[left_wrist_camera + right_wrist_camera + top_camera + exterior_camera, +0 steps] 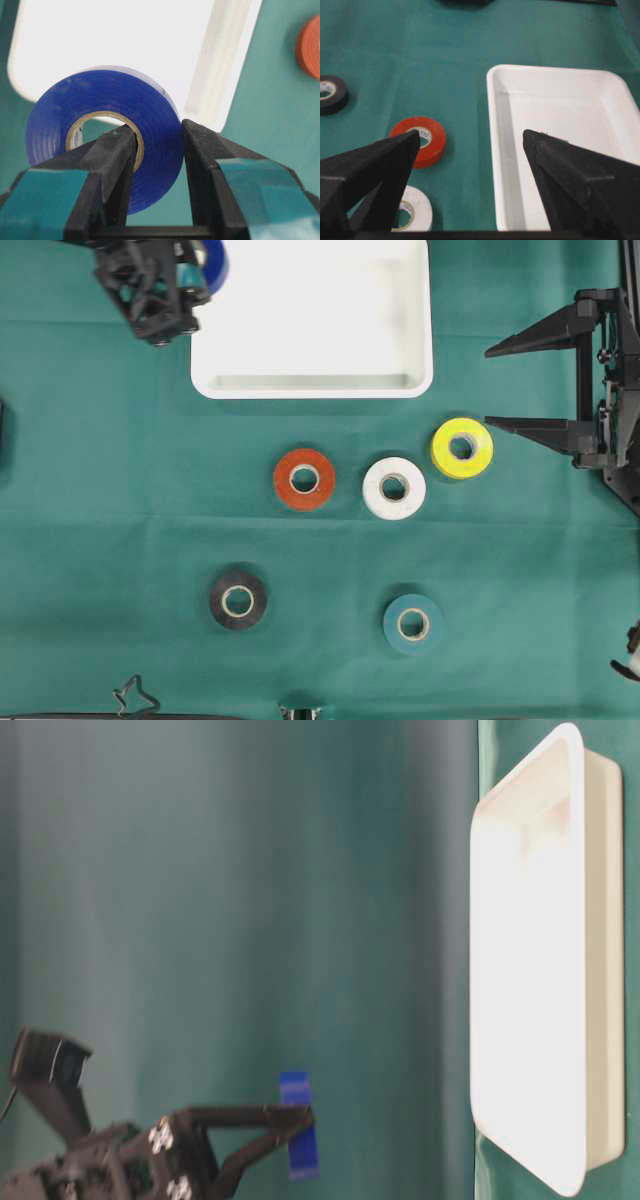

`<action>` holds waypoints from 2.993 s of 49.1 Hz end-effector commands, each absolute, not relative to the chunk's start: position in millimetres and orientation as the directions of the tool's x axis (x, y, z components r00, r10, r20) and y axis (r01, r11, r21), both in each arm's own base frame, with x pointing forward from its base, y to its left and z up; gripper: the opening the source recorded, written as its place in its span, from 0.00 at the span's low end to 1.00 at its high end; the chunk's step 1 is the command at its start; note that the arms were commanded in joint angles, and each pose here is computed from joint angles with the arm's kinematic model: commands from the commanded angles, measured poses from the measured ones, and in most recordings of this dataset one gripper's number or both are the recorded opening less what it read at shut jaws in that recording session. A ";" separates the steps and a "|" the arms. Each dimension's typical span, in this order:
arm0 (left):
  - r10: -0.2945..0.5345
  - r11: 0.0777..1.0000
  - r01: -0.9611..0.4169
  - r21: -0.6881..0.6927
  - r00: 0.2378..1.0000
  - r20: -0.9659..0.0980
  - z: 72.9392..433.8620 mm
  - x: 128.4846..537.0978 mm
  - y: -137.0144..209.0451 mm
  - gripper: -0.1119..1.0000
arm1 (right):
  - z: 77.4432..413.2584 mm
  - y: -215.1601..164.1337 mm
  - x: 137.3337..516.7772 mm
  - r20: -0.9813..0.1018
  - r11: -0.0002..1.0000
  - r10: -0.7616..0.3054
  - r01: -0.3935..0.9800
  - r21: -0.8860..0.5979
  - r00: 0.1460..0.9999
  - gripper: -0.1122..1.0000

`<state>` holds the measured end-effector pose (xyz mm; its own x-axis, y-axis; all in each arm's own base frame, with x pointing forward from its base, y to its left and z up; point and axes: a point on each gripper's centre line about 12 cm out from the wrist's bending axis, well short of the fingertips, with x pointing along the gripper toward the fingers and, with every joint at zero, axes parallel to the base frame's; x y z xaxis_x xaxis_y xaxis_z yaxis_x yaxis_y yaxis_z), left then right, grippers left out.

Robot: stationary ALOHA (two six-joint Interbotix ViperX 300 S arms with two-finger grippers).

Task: Pick up the tape from a random location and place it into the white case.
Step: 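Carry the blue tape with the left gripper over the white tray, then lower the blue tape into the tray and open the left gripper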

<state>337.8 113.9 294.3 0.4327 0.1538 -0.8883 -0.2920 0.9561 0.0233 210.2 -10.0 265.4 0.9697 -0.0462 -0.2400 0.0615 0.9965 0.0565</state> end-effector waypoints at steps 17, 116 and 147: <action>0.160 0.973 -0.224 0.049 0.509 -0.846 316.4 403.3 119.5 0.32 | 276.7 -10.2 213.6 -0.213 0.997 -0.047 0.058 0.049 0.976 0.94; 0.140 0.976 -0.215 0.046 0.449 -0.883 215.4 429.0 128.8 0.32 | 275.1 -10.2 213.2 -0.227 0.997 -0.047 0.059 0.049 0.973 0.93; 0.148 0.973 -0.224 0.047 0.459 -0.876 157.7 442.3 138.5 0.32 | 272.2 -10.6 215.0 -0.237 0.997 -0.048 0.061 0.049 0.970 0.93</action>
